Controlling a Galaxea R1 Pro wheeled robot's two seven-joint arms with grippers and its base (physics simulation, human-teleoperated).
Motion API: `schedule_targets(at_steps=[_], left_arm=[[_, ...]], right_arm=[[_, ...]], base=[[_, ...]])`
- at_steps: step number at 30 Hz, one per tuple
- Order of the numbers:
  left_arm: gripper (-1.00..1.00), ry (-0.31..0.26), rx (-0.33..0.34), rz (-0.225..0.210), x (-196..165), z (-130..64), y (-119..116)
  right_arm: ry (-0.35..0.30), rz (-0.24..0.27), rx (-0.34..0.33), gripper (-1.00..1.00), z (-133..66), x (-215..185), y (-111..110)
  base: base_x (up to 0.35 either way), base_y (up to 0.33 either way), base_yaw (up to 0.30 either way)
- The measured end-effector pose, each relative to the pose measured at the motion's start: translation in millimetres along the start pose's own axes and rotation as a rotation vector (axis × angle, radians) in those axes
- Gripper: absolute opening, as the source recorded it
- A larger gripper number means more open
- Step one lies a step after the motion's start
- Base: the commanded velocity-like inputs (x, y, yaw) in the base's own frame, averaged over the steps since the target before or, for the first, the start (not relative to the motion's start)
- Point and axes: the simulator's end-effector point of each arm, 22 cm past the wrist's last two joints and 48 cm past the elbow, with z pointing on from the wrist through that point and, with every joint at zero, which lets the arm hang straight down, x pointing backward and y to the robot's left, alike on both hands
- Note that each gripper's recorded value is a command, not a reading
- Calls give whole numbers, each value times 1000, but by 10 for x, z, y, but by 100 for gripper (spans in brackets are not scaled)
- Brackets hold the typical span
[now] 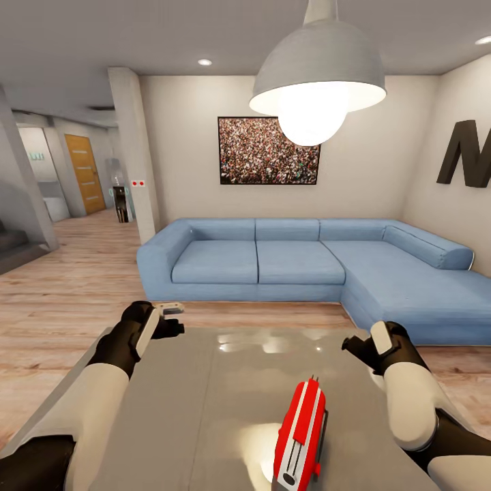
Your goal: Turn on the radio receiver that's on the table in the living room.
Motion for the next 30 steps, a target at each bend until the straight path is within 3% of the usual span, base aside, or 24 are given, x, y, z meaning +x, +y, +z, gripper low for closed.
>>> schedule_targets(at_steps=[8, 11, 15, 30], left_arm=[[100, 0, 1, -5, 0, 0, 7], [100, 0, 2, -7, 0, 0, 8], [100, 1, 2, -8, 4, 3, 11], [100, 2, 2, -8, 5, 4, 11]], right_arm=[[-25, -66, 130, 100, -19, -66, -284], [-45, -122, 200, 100, -43, -120, -426], [-58, -160, 242, 100, -63, -159, -507], [-39, -187, 245, 100, -21, -69, -477]], base=[[0, 0, 0], [0, 0, 0], [0, 0, 0], [0, 0, 0]])
